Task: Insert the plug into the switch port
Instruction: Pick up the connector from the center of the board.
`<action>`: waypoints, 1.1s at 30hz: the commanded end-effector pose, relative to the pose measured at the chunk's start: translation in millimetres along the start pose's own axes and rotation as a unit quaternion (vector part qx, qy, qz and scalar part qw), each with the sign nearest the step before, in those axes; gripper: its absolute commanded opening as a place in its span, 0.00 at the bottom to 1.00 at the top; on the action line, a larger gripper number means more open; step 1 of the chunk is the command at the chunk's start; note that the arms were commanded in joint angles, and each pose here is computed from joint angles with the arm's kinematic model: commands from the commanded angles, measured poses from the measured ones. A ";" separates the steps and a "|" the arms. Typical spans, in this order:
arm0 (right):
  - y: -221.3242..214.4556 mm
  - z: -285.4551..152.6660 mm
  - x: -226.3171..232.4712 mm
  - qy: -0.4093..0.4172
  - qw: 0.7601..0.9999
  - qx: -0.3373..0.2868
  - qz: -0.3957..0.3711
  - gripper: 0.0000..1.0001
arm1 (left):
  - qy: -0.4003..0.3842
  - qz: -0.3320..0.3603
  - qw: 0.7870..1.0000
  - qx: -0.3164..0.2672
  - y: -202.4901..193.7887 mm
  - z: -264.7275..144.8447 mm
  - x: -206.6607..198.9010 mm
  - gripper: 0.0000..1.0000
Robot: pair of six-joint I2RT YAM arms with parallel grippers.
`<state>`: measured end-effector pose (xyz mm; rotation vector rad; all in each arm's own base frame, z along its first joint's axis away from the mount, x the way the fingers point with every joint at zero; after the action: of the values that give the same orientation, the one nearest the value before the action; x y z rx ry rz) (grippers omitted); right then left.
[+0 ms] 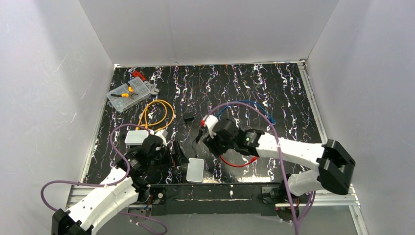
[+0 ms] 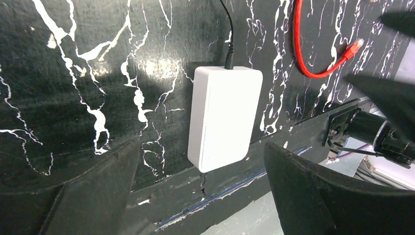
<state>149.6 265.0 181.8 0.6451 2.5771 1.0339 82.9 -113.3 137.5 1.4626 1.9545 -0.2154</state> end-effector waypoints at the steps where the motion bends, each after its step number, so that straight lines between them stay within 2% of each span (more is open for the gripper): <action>1: -22.1 -16.9 32.8 0.091 0.995 -0.038 0.017 0.64 | -0.011 -0.010 0.999 0.034 -8.3 5.0 2.9 0.98; 10: -60.0 -11.7 71.3 0.142 0.989 -0.021 0.037 0.57 | -0.007 -0.028 0.996 0.084 -18.3 25.7 12.2 0.98; 18: -59.4 15.8 82.4 0.127 0.990 0.013 0.060 0.37 | -0.004 -0.022 0.995 0.098 -16.2 32.9 9.8 0.97; 23: -62.3 29.3 86.5 0.121 0.989 0.035 0.078 0.34 | -0.001 -0.021 0.994 0.103 -14.9 36.6 8.6 0.97; 33: -59.8 49.5 88.3 0.084 0.989 0.035 0.116 0.21 | -0.009 -0.018 0.994 0.110 -8.6 48.3 0.8 0.93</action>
<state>70.9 287.4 93.9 0.8423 2.8258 1.0799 95.1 -142.5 105.3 1.5206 1.9675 -0.5082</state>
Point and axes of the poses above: each gripper's point midway between its finger pads, its own z axis out along the fingers, its own x axis along the line the jaws close on, y = z × x, the point moved 9 cm from there along -z, back along the fingers, and after that the axes turned 8 degrees about -z, right-handed, at the moved point
